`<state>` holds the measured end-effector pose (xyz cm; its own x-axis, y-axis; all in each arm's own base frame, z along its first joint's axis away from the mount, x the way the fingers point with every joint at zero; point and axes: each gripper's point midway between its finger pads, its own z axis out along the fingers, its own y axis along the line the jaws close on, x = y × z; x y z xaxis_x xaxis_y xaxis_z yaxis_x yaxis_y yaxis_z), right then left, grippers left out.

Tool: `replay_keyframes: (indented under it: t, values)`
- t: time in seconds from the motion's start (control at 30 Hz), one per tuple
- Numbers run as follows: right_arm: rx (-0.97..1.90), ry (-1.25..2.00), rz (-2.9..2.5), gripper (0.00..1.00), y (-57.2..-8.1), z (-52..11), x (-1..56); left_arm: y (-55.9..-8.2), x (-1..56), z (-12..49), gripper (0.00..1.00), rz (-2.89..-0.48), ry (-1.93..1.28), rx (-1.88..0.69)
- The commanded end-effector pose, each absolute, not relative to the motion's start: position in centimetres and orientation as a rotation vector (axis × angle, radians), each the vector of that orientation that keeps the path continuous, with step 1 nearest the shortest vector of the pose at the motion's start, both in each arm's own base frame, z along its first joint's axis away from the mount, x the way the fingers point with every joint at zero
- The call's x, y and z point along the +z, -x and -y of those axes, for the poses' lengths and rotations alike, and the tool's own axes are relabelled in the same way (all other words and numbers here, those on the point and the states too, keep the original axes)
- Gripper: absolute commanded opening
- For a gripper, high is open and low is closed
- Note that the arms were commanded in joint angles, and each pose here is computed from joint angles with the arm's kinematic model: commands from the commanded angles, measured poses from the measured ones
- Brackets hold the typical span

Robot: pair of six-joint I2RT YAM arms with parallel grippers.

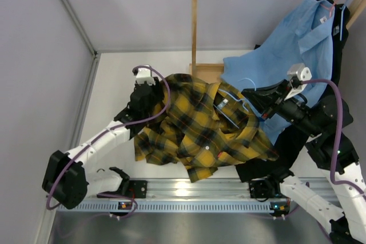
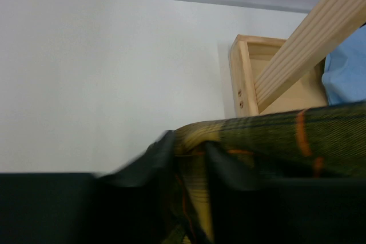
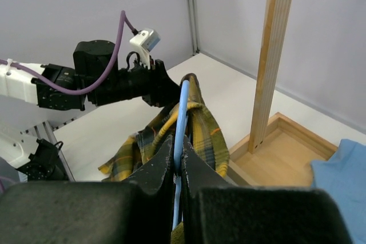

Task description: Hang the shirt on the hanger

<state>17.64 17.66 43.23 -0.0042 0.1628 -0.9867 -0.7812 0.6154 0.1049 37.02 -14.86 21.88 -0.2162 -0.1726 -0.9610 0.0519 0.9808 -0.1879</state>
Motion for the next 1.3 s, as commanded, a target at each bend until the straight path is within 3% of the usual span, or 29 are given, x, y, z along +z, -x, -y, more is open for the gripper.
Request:
replay_keyframes:
  t: [0.0, 0.03, 0.07, 0.23, 0.33, 0.47, 0.6, 0.9, 1.17, 1.27]
  values:
    - [0.799, 0.552, -1.312, 0.0, -17.5, -17.2, 45.6, -36.8, 25.3, 14.8, 0.48, -1.724, 0.113, -0.268]
    - [0.794, 0.555, -1.322, 0.0, -17.9, -17.4, 45.3, -36.5, 26.0, 15.4, 0.68, -1.712, 0.083, -0.311]
    - [0.786, 0.553, -1.323, 0.0, -18.0, -17.3, 45.2, -36.1, 26.7, 15.7, 0.98, -1.701, 0.059, -0.337]
    - [0.791, 0.6, -1.337, 0.0, -18.2, -17.9, 44.2, -31.4, 35.1, 20.3, 0.98, -1.507, -0.268, -0.637]
    - [0.809, 0.637, -1.314, 0.0, -17.3, -18.1, 44.2, -26.8, 38.2, 25.1, 0.98, -1.374, -0.671, -0.856]
    - [0.912, 0.817, -1.265, 0.0, -13.9, -19.4, 43.2, -18.9, 39.6, 28.8, 0.98, -1.107, -1.194, -1.159]
    - [0.972, 0.95, -1.207, 0.0, -11.1, -19.8, 42.6, -16.6, 40.9, 29.8, 0.98, -0.983, -1.389, -1.304]
    - [1.077, 1.091, -1.159, 0.0, -9.0, -20.8, 42.7, -14.5, 39.2, 31.8, 0.97, -1.029, -1.531, -1.611]
    - [1.056, 1.084, -1.165, 0.0, -9.9, -20.9, 43.0, -13.6, 37.2, 32.5, 0.88, -1.068, -1.569, -1.719]
    - [1.028, 1.055, -1.189, 0.0, -10.9, -21.0, 43.0, -14.1, 36.5, 32.8, 0.81, -1.122, -1.55, -1.738]
